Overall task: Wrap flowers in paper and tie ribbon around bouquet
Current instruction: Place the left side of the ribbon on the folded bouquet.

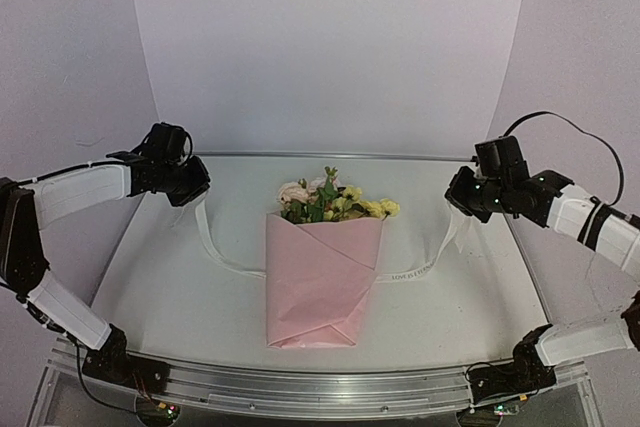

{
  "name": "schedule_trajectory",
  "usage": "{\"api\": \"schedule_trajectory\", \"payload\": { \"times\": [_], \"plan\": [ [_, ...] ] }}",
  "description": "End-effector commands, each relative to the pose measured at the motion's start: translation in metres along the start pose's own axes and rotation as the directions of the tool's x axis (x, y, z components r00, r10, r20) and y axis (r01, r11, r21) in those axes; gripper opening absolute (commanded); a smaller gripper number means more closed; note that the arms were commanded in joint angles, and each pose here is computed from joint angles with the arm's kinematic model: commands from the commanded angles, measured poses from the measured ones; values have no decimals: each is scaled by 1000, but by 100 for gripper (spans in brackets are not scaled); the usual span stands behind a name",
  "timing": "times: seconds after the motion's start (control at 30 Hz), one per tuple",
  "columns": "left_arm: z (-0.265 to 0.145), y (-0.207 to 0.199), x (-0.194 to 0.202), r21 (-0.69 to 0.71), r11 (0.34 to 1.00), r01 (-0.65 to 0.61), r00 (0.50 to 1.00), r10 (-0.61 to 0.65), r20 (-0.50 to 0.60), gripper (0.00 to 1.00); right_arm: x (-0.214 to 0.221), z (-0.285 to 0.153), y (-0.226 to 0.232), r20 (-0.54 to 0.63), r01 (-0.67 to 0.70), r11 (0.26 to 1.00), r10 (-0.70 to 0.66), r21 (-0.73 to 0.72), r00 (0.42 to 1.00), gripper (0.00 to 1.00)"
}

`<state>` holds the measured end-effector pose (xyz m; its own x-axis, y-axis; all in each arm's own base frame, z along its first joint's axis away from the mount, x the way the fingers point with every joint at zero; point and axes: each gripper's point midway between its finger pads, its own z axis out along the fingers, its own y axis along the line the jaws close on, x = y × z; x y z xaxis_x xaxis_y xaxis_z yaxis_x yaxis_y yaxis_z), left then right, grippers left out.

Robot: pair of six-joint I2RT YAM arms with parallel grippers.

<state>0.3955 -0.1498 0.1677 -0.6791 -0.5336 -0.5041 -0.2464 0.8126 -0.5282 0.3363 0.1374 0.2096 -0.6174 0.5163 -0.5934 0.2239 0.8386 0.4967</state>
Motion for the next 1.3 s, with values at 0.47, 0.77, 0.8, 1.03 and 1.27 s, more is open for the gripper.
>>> {"api": "schedule_trajectory", "payload": {
  "times": [0.47, 0.77, 0.8, 1.03, 1.27],
  "plan": [
    [-41, -235, 194, 709, 591, -385, 778, 621, -95, 0, 7, 0, 22, -13, -5, 1000, 5, 12, 1000, 0],
    [-37, -254, 331, 835, 216, -506, 414, 910, 15, 0, 4, 31, 35, -133, -19, 1000, 15, -23, 991, 0],
    [-36, -252, 342, 835, 193, -515, 374, 927, 16, 0, 6, 35, 37, -147, -13, 1000, 9, -25, 989, 0],
    [-38, -241, 397, 818, 54, -573, 164, 985, 50, 0, 9, 64, 49, -229, -2, 999, -9, -47, 973, 0],
    [-28, -238, 400, 783, 3, -622, 110, 990, 84, 8, 8, 79, 83, -285, 18, 990, -57, -137, 957, 0]
  ]
}}
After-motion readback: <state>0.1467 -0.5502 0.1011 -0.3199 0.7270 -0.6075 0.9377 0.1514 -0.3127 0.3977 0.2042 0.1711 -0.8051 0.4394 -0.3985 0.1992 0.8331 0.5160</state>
